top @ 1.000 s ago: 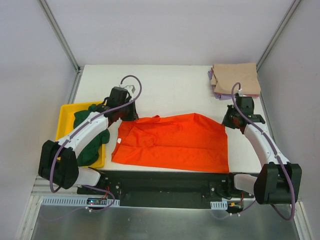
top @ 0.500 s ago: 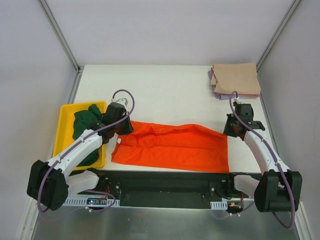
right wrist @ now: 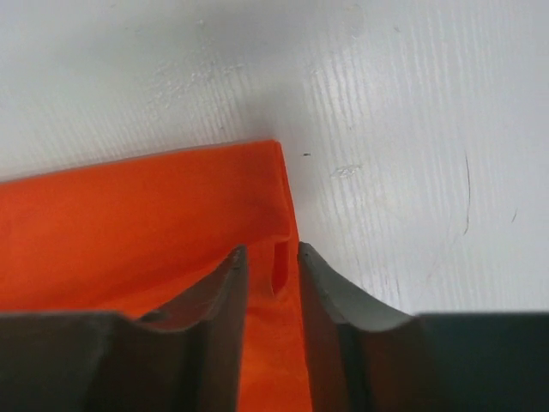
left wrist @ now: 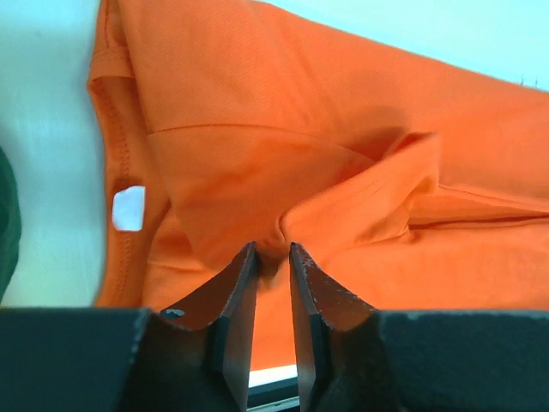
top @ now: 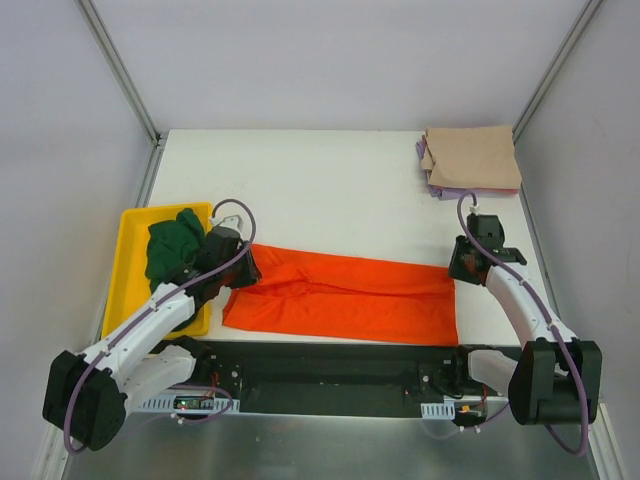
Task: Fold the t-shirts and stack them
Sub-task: Fold the other side of the tshirt into a rectangle
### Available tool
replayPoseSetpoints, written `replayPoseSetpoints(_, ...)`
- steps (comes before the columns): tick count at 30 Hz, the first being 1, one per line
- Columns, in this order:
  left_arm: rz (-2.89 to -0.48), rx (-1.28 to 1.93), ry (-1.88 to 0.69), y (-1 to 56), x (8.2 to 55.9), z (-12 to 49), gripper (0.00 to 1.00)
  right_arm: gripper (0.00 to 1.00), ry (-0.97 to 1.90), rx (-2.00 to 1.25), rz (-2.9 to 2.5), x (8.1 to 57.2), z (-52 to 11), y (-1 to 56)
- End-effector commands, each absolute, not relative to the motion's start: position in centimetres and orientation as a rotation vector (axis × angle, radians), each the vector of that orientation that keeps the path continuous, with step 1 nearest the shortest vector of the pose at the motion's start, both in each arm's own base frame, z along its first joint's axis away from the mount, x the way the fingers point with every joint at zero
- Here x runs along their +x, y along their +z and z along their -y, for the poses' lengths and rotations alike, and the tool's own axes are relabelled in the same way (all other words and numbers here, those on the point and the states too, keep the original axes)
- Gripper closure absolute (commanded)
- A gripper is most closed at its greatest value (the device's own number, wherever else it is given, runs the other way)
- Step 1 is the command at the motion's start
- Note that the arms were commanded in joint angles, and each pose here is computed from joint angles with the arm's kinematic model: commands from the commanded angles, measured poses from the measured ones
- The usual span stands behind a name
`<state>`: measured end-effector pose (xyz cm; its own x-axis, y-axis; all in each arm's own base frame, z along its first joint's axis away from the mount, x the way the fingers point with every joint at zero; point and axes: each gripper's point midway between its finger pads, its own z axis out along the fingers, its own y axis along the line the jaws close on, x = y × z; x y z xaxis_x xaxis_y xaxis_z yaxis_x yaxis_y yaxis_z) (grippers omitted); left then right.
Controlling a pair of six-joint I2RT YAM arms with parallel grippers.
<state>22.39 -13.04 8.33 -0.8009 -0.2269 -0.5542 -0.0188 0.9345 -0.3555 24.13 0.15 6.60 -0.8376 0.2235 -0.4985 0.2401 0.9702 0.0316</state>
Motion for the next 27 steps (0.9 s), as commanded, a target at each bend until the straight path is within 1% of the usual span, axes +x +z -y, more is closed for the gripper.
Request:
replayPoseSetpoints(1,-2.447,-0.230,-0.490,8.9,20.7,12.7,0.76,0.58,-0.111,0.400,-2.551,23.8,0.9,7.5)
replayPoseSetpoints(2,-2.431,-0.237,-0.500,9.5,20.4,12.6,0.76,0.55,-0.126,0.406,-2.539,23.7,1.1,7.8)
replayPoseSetpoints(3,-2.416,-0.246,-0.514,10.0,20.1,12.5,0.70,0.49,-0.138,0.422,-2.530,23.5,1.3,8.0)
replayPoseSetpoints(4,-2.395,-0.256,-0.541,10.6,19.9,12.6,0.61,0.38,-0.142,0.436,-2.517,23.4,1.4,8.4)
replayPoseSetpoints(5,-2.372,-0.249,-0.599,11.5,19.6,13.1,0.47,0.25,-0.134,0.447,-2.504,23.3,1.4,8.7)
replayPoseSetpoints(6,-2.355,-0.244,-0.645,12.3,19.5,13.6,0.33,0.15,-0.125,0.462,-2.485,23.2,1.4,9.0)
replayPoseSetpoints(7,-2.335,-0.233,-0.672,13.1,19.5,13.9,0.09,0.05,-0.101,0.467,-2.462,23.3,1.1,9.5)
replayPoseSetpoints(8,-2.328,-0.228,-0.683,13.7,19.7,14.1,0.01,0.01,-0.075,0.465,-2.451,23.3,0.8,9.7)
replayPoseSetpoints(9,-2.315,-0.223,-0.692,14.6,20.1,14.3,0.01,0.04,-0.040,0.461,-2.440,23.4,0.4,10.0)
replayPoseSetpoints(12,-2.320,-0.166,-0.731,16.1,21.7,15.9,0.01,0.04,0.084,0.432,-2.406,23.4,-1.2,10.5)
replayPoseSetpoints(15,-2.383,-0.135,-0.742,15.6,23.9,17.7,0.01,0.04,0.180,0.398,-2.388,23.2,-2.4,10.7)
replayPoseSetpoints(20,-2.527,-0.076,-0.810,12.7,26.9,21.3,0.01,0.04,0.303,0.349,-2.408,22.5,-4.2,10.4)
replayPoseSetpoints(24,-2.660,-0.006,-0.859,9.7,26.5,23.5,0.01,0.04,0.287,0.359,-2.419,22.0,-4.0,10.1)
replayPoseSetpoints(27,-2.764,0.022,-0.931,7.6,24.1,24.0,0.01,0.04,0.294,0.355,-2.413,21.8,-4.1,10.5)
